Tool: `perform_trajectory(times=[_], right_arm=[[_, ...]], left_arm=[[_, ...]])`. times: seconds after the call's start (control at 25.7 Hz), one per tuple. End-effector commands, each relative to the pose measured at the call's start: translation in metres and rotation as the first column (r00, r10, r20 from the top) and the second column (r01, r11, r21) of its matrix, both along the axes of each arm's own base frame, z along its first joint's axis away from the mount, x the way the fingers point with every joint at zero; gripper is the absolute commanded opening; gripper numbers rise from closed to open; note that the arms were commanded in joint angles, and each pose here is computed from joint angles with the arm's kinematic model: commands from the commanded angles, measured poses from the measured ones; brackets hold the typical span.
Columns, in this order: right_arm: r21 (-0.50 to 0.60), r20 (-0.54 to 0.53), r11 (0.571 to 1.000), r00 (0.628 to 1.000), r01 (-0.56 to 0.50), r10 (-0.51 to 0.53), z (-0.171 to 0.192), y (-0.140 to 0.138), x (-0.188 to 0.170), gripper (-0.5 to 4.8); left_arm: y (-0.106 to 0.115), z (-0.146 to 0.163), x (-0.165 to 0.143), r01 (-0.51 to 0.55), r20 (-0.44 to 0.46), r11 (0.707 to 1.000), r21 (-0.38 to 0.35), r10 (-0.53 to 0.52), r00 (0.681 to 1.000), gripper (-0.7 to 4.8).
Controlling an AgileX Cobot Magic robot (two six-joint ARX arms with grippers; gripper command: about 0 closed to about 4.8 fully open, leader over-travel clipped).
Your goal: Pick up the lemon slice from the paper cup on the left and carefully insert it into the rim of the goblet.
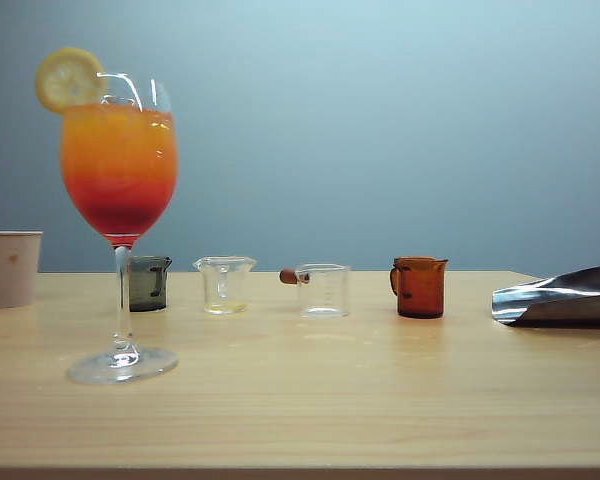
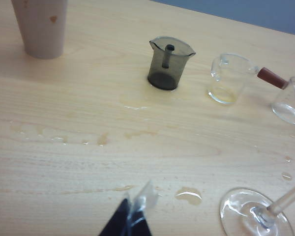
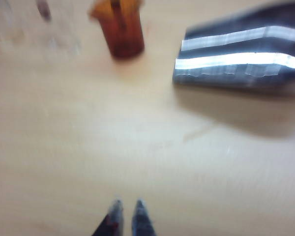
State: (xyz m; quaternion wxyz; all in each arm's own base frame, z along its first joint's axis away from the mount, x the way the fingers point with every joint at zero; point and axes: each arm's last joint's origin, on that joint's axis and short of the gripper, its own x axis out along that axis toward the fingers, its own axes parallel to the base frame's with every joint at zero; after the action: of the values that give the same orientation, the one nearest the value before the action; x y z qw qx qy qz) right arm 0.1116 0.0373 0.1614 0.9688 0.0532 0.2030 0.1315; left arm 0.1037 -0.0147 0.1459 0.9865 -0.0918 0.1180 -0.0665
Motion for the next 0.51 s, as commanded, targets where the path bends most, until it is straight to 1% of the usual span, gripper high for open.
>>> perform_trajectory(times=[0.04, 0.19, 0.27, 0.43, 0.51], right_arm=[[0.041, 0.111, 0.998, 0.993, 0.044, -0.049, 0.006, -0.007, -0.005, 0.36], [0.057, 0.158, 0.992, 0.98, 0.111, -0.119, 0.006, -0.015, -0.007, 0.37], [0.059, 0.162, 0.988, 0.975, 0.146, -0.153, 0.003, -0.019, -0.007, 0.37], [0.06, 0.166, 0.975, 0.961, 0.214, -0.221, -0.008, -0.027, -0.008, 0.36], [0.058, 0.161, 0.966, 0.953, 0.251, -0.257, -0.016, -0.031, -0.009, 0.37]], left_arm=[[0.0, 0.002, 0.0, 0.002, 0.012, 1.0, 0.005, -0.002, 1.0, -0.05], [0.002, 0.004, -0.002, -0.012, 0.041, 1.0, 0.002, 0.011, 0.999, -0.05], [0.004, 0.006, -0.003, -0.024, 0.059, 1.0, -0.002, 0.024, 0.998, -0.05], [0.012, 0.008, -0.005, -0.107, 0.094, 0.994, -0.006, 0.107, 0.99, -0.05], [0.016, 0.011, -0.007, -0.148, 0.126, 0.989, -0.01, 0.148, 0.981, -0.05]])
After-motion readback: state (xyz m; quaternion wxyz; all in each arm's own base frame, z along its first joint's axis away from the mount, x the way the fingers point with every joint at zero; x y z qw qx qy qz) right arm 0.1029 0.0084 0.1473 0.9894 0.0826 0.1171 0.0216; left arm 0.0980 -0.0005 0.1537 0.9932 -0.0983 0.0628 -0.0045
